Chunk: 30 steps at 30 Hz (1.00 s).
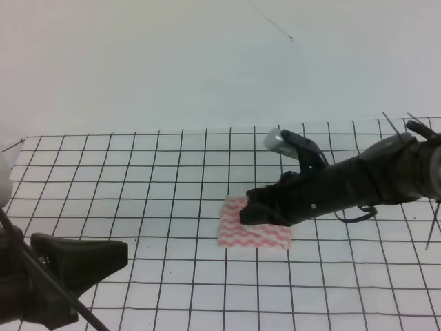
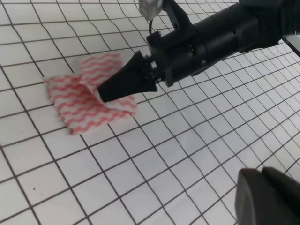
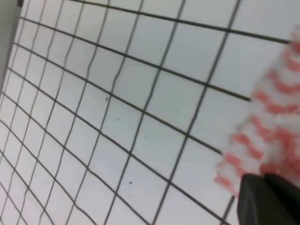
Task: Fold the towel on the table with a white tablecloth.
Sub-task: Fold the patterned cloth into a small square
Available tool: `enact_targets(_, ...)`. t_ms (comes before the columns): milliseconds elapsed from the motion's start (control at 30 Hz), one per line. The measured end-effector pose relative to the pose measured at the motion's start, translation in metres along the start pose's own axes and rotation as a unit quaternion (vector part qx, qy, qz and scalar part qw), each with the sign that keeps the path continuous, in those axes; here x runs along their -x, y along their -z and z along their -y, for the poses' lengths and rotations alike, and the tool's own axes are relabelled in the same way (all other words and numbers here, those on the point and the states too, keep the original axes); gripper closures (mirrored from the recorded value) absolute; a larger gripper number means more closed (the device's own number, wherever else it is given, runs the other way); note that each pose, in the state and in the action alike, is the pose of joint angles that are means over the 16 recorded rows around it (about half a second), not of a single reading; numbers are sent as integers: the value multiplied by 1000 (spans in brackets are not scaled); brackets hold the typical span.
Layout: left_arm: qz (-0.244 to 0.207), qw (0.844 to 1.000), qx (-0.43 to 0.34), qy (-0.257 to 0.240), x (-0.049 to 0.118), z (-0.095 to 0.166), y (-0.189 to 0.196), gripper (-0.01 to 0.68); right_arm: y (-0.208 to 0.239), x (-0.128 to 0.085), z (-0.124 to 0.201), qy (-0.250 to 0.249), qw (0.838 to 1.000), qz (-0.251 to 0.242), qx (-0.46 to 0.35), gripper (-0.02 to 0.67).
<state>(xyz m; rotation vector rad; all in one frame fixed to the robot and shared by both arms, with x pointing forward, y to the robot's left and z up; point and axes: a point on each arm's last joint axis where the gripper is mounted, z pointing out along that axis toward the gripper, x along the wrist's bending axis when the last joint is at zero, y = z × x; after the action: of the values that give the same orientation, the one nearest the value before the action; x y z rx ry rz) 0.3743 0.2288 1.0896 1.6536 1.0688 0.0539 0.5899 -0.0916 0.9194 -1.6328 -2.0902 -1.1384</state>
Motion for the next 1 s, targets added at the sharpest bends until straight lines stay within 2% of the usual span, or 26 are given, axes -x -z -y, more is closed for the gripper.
enact_targets(233, -3, 1000, -4, -2, -1, 1, 0, 676, -17, -11, 3, 14, 1000, -18, -19, 648)
enact_targets(600, -5, 1000, -8, -3, -1, 1, 0, 676, -32, -14, 10, 39, 998, -30, -43, 634)
enact_targets(733, -5, 1000, -8, -3, -1, 1, 0, 676, -31, -18, 6, 58, 996, -44, -42, 590)
enact_targets(1000, -3, 1000, -10, -3, -1, 2, 0, 676, -25, -33, -12, 112, 990, -74, -34, 459)
